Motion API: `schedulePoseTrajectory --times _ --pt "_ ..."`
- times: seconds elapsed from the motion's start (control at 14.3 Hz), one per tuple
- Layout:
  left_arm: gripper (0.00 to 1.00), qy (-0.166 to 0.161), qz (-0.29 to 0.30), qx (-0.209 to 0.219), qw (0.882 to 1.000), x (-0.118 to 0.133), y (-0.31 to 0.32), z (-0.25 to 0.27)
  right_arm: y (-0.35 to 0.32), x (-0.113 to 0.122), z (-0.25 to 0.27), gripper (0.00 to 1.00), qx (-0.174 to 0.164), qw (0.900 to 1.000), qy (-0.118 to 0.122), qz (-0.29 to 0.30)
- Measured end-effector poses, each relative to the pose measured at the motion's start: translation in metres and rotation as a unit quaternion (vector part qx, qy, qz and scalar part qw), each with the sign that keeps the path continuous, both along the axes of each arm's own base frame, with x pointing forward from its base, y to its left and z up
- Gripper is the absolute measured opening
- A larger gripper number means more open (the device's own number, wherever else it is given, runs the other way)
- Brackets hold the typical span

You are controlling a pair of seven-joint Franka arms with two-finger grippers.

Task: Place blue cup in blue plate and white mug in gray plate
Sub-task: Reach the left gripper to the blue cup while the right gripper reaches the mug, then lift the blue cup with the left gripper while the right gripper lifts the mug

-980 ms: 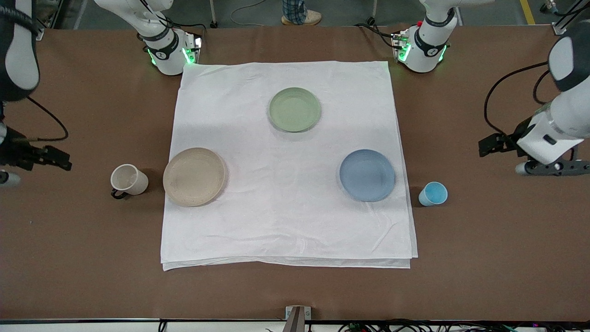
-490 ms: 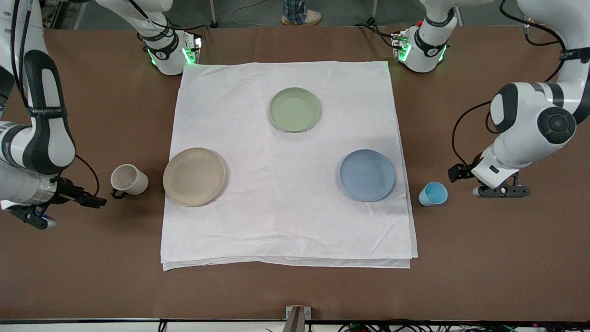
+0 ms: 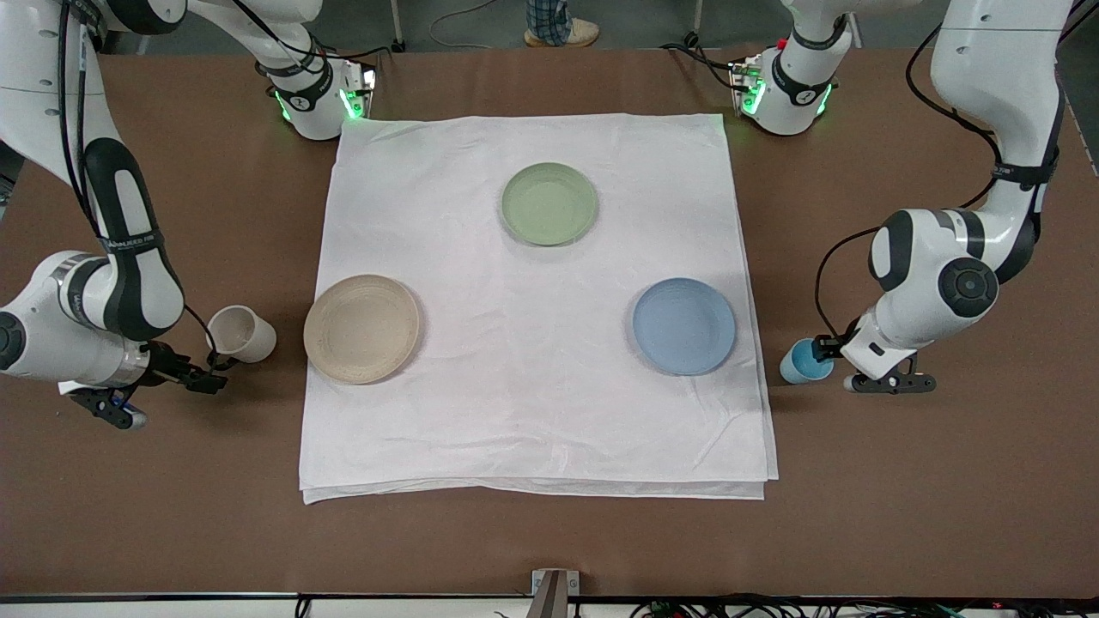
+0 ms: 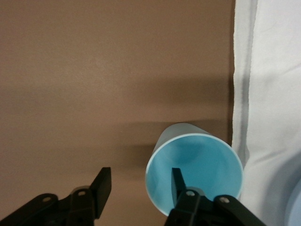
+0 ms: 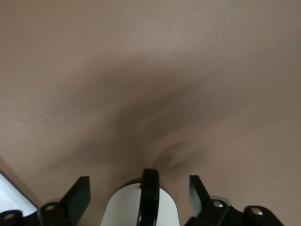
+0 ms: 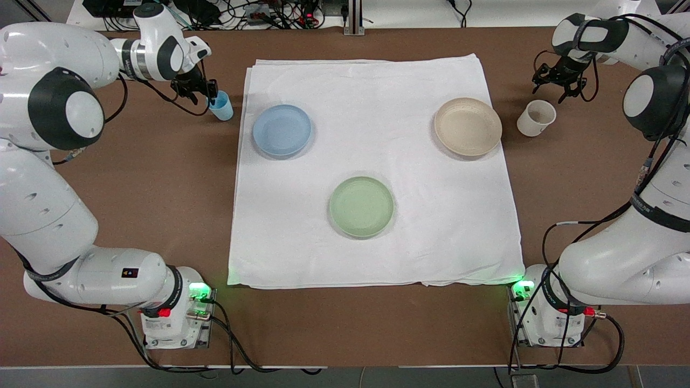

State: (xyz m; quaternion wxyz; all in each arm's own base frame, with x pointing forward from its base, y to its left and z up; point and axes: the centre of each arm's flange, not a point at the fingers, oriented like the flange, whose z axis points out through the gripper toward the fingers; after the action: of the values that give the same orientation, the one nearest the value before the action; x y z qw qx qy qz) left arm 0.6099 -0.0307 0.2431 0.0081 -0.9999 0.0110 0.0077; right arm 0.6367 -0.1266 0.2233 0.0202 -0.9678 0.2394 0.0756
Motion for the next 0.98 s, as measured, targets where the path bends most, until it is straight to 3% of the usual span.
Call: schedulePoseTrajectory --times 0.35,0.49,0.77,0.98 --pt "0.05 -0.004 0.010 -0.003 1.000 0.003 -0.010 0.005 0.002 -0.014 -0.008 0.34 0.009 0.999 0.035 -0.003" --pt "0.03 -0.002 0.011 -0.008 1.000 0.003 -0.027 0.023 0.003 -0.014 -0.001 0.17 0.011 0.999 0.037 -0.004" --pt "0.03 0.008 0.026 -0.017 0.999 -0.015 -0.091 0.086 0.008 0.000 0.036 0.11 0.016 0.999 0.034 0.003" --pt "0.03 0.018 0.060 -0.026 0.998 -0.039 -0.164 0.096 0.064 0.011 0.076 0.11 0.022 0.999 0.046 0.010"
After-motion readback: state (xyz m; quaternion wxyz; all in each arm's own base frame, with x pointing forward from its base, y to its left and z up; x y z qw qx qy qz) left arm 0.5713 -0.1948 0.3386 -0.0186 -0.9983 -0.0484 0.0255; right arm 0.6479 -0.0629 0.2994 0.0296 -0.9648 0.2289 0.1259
